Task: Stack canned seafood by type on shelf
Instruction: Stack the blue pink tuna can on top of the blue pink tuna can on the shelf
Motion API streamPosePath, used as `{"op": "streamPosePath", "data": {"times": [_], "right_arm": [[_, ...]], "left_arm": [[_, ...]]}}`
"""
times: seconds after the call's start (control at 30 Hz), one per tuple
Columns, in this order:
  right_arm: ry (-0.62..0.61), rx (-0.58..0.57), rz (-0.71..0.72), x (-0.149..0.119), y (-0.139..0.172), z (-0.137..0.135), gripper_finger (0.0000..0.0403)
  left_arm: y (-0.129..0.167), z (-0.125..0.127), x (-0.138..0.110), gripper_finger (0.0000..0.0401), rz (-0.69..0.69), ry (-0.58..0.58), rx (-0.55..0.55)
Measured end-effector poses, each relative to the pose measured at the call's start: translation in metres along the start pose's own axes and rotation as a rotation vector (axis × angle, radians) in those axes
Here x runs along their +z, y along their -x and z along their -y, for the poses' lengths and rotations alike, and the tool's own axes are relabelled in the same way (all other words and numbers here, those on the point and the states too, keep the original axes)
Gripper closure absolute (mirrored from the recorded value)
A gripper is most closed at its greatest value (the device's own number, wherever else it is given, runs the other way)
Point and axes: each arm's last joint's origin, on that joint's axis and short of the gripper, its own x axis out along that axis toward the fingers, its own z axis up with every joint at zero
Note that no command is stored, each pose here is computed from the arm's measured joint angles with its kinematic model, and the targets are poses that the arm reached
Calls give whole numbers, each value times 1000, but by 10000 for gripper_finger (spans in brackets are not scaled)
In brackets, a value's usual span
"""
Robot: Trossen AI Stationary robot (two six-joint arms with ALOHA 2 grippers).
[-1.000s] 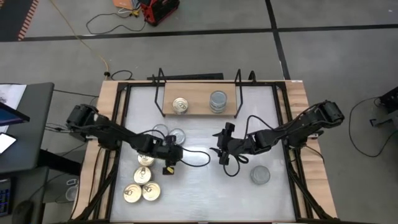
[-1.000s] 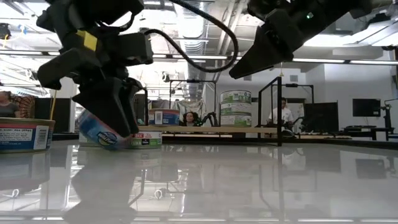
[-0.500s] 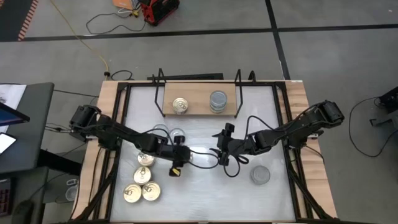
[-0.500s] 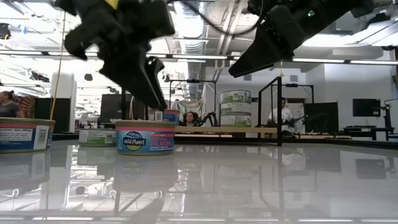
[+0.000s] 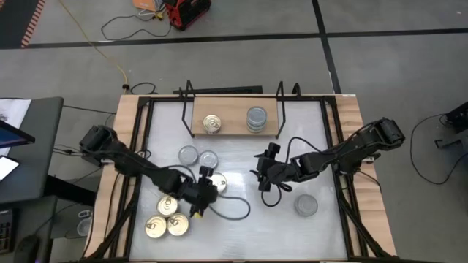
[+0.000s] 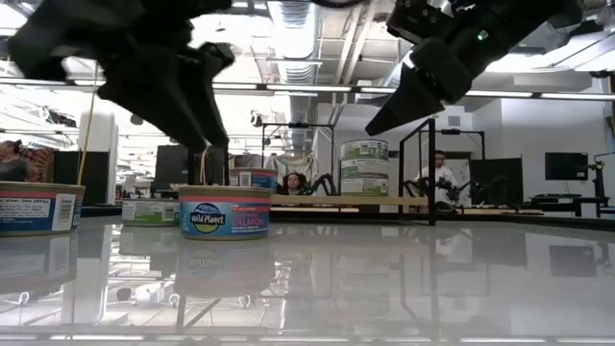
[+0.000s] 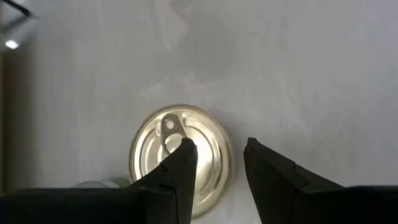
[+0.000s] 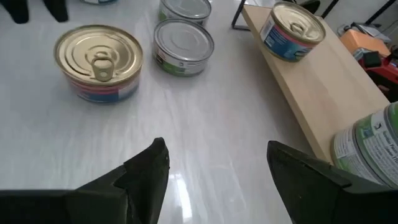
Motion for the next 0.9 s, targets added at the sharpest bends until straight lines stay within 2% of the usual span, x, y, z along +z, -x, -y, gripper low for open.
{"op": "streamPosePath", "data": {"times": [0.17,0.3,0.5,0.7,0.83,0.9], "right_arm": [[-6,0,6,1,0,0,108],[-20,1,17,2,0,0,108],[-30,3,16,2,1,-1,108],[-30,2,15,2,0,-1,108],[-35,2,15,2,0,-1,108],[-40,2,15,2,0,-1,108]], "left_arm": [[-2,18,-3,276,-7,-62,29],[-28,30,-11,276,-77,-106,48],[-53,40,-21,278,-130,-184,231],[-54,44,-24,333,-140,-253,347],[-61,29,-24,383,-163,-205,361],[-63,22,-23,393,-166,-166,340]]}}
